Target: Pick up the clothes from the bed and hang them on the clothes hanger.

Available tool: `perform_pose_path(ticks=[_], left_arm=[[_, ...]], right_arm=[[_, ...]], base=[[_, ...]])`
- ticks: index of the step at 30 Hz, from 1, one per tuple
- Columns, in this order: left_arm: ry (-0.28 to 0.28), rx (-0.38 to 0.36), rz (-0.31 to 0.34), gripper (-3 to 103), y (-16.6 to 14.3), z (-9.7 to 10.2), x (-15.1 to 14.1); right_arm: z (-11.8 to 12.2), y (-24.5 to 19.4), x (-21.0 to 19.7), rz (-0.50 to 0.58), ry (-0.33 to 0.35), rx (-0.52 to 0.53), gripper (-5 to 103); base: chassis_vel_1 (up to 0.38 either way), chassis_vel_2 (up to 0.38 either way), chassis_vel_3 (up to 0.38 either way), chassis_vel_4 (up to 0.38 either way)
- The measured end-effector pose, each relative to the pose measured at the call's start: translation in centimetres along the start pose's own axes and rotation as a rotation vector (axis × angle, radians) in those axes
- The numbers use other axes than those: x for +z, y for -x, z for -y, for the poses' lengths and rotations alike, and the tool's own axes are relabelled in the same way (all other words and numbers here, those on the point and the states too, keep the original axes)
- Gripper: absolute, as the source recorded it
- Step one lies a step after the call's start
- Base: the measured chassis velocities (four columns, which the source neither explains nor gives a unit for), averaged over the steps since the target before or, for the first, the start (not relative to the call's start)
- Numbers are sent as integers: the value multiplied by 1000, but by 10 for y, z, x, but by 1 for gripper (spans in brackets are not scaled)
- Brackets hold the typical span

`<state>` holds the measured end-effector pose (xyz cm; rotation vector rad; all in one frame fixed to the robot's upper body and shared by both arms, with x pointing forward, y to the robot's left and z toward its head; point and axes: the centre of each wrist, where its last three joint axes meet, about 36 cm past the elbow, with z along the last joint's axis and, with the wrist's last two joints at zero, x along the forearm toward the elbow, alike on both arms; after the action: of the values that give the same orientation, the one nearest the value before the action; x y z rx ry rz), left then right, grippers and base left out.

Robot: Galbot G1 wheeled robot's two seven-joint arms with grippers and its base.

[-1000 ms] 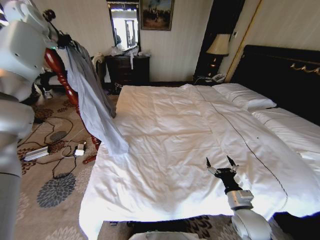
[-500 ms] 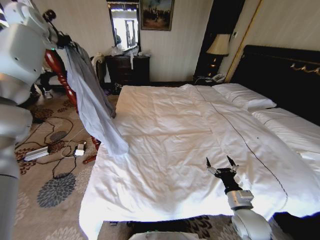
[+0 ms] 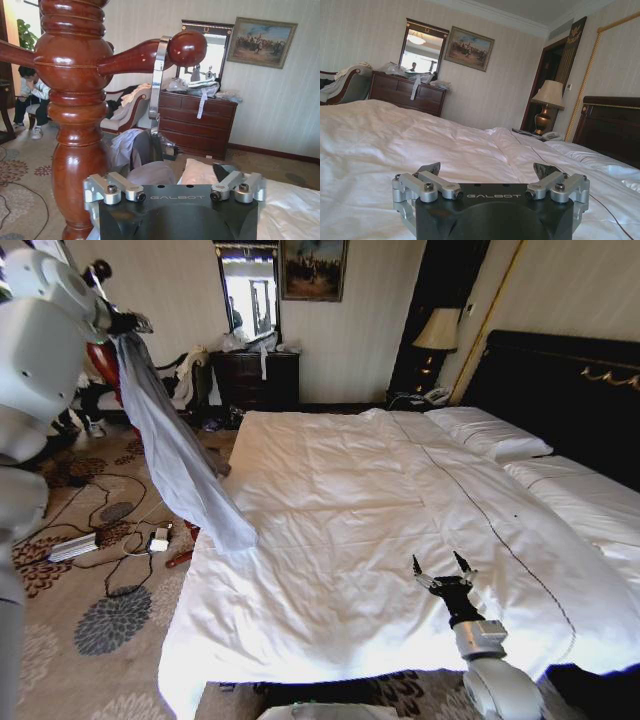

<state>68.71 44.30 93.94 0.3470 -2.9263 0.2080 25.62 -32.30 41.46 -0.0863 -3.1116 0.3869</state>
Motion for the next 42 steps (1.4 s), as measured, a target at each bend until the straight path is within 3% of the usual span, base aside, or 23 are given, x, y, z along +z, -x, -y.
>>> perform_pose_path(ticks=[9, 17, 30, 42], left_arm=[[26, -30, 9, 100, -4, -9, 6], [106, -78, 42, 100, -5, -11, 11], [257, -108, 142, 100, -15, 5, 2], [342, -127, 185, 100, -20, 4, 3]], right_arm=[[0, 0, 0, 0, 0, 0, 100], [0, 0, 0, 0, 0, 0, 100], [0, 0, 0, 0, 0, 0, 100], [0, 0, 0, 0, 0, 0, 100]], base=[[0, 0, 0, 0], [0, 0, 0, 0], [0, 0, 0, 0], [0, 0, 0, 0]])
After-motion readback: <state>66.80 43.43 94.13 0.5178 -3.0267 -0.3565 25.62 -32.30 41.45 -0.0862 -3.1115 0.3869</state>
